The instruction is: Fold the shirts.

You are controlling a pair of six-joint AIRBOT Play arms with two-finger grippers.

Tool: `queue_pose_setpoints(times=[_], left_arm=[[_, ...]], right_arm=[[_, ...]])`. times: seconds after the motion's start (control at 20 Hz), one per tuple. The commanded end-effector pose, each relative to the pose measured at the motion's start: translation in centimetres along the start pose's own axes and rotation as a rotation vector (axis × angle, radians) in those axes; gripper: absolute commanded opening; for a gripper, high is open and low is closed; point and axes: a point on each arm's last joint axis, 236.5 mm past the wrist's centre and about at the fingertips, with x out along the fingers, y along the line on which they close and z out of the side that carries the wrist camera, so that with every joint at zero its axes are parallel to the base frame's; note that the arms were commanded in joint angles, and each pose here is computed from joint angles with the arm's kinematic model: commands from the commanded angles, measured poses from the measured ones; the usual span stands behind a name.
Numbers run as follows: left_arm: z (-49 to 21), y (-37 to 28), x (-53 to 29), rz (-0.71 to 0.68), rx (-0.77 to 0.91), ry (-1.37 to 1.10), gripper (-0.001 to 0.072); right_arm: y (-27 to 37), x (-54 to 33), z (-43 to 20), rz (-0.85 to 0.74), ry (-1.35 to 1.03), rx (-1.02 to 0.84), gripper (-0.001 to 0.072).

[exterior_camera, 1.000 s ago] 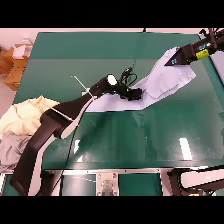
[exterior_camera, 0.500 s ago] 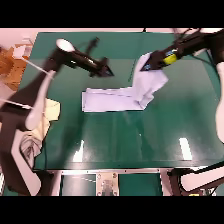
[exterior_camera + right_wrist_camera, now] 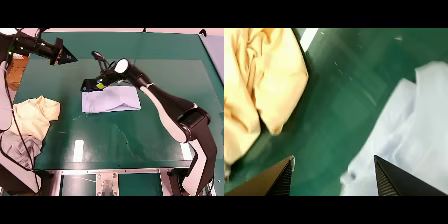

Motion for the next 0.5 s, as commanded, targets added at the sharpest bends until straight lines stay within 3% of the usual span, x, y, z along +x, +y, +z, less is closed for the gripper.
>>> queue_pose_setpoints(times=[0.0, 0.2, 0.45], left_arm=[[0.1, 0.5, -0.9, 0.011, 0.029, -0.012, 0.0022], [0.4, 0.6, -0.9, 0.017, 0.03, -0.023, 0.0022], [0.4, 0.6, -0.9, 0.017, 0.029, -0.024, 0.0022]], right_arm=[[-1.8, -1.7, 0.6, -0.081, 0.02, -0.031, 0.0566], [-12.8, -16.0, 0.9, -0.327, 0.077, 0.14, 0.0566], [-23.0, -23.2, -4.0, -0.338, 0.092, 0.465, 0.0566]])
